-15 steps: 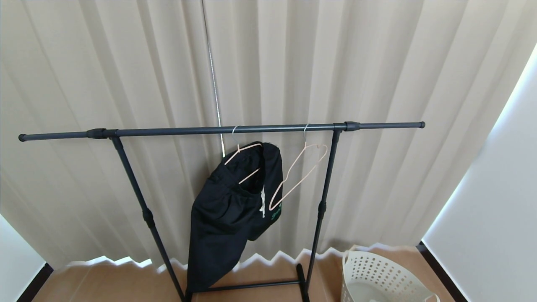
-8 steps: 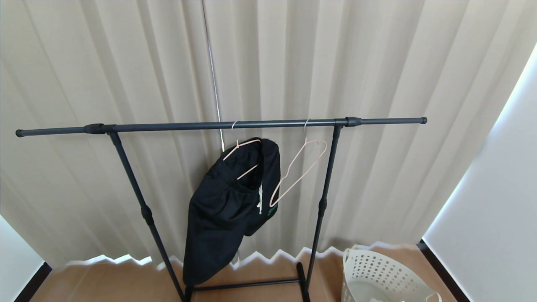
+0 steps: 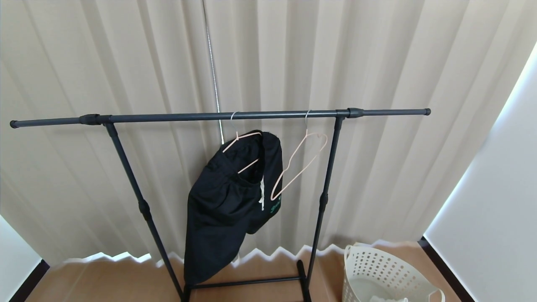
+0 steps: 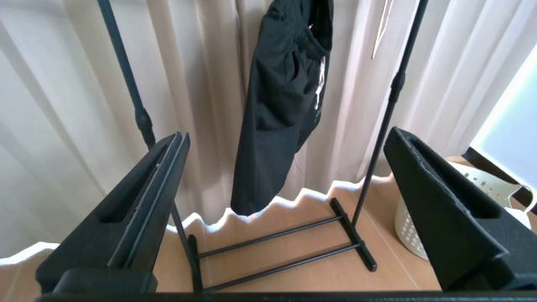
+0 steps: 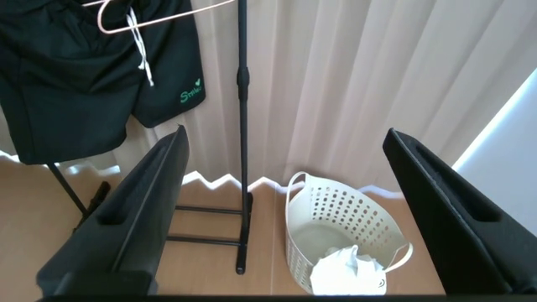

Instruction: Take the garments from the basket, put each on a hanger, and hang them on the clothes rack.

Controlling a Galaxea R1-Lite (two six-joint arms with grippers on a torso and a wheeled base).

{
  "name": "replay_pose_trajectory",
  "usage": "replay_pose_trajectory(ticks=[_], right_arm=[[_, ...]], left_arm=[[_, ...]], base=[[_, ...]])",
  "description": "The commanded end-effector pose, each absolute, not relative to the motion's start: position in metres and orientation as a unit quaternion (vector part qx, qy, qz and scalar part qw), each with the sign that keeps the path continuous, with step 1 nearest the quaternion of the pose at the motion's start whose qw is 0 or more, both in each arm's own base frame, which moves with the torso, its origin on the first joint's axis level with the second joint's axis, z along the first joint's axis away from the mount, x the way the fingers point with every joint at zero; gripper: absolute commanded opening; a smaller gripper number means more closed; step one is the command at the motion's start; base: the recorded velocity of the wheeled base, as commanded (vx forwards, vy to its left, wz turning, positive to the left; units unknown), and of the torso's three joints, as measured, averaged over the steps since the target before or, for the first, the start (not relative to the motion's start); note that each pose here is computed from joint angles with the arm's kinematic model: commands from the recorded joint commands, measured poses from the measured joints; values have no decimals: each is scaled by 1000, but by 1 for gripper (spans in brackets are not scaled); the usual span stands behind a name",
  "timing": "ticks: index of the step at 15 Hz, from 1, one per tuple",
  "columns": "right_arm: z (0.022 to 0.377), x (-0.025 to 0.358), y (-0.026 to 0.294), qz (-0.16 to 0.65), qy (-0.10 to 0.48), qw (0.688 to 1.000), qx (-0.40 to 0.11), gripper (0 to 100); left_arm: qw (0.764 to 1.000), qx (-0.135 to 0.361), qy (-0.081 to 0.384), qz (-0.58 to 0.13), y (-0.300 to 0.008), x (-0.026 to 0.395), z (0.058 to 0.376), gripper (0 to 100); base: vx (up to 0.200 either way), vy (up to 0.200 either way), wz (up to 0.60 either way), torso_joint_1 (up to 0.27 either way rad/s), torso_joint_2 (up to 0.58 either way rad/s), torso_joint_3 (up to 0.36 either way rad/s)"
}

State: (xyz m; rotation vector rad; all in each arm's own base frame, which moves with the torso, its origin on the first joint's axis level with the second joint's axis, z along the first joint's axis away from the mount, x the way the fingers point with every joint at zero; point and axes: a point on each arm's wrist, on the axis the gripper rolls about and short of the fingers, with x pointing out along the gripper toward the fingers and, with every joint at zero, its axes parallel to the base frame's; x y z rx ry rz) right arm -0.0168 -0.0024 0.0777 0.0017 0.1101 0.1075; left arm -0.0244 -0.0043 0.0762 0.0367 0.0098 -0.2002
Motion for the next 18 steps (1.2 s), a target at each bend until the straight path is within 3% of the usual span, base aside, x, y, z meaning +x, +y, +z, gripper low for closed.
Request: replay_pose_trajectory(ticks=[1,18], right_arm=[[78,-17,-2,54,57,997,1,100],[78,-17,-2,54,56,997,1,100]], left_arm=[[995,18,6,-99,-4,-24,76,100],[995,18,6,-98,-4,-24,76,100]], base=[[0,0,0,-144,334,183],[0,0,0,-155,372,216]])
